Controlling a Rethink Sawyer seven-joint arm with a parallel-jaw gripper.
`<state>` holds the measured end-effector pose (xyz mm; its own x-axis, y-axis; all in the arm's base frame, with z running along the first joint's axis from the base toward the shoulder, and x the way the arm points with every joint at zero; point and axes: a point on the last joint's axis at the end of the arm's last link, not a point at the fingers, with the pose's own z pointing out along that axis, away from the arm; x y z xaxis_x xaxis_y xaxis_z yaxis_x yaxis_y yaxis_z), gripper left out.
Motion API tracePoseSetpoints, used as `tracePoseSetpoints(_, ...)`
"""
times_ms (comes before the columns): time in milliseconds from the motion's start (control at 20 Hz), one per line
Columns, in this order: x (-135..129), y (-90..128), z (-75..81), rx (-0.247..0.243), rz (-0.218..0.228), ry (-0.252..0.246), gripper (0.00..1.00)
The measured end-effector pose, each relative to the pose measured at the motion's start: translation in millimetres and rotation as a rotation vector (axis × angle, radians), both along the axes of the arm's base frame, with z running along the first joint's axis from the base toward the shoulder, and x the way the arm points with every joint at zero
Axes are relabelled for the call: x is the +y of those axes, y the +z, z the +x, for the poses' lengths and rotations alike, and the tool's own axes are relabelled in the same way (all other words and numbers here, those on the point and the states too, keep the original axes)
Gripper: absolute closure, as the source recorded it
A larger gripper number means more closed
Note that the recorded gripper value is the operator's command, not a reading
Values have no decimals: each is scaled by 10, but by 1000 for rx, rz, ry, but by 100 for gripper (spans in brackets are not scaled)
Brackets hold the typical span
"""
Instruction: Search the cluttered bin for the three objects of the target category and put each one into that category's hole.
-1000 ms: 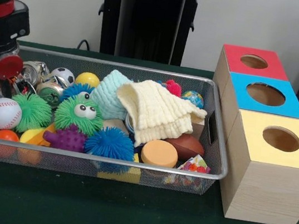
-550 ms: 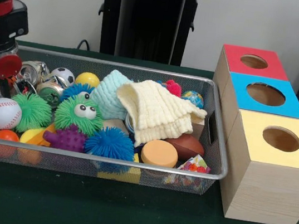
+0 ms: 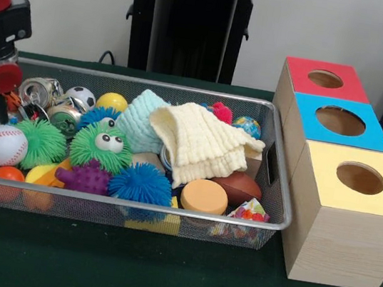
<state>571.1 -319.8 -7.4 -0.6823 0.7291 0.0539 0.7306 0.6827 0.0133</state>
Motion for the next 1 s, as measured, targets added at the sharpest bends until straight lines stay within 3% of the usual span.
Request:
tracePoseSetpoints(450,-131,292,76,-17,-31,-2,100)
tracePoseSetpoints(1000,-177,374,94,-26,-43,-3,100)
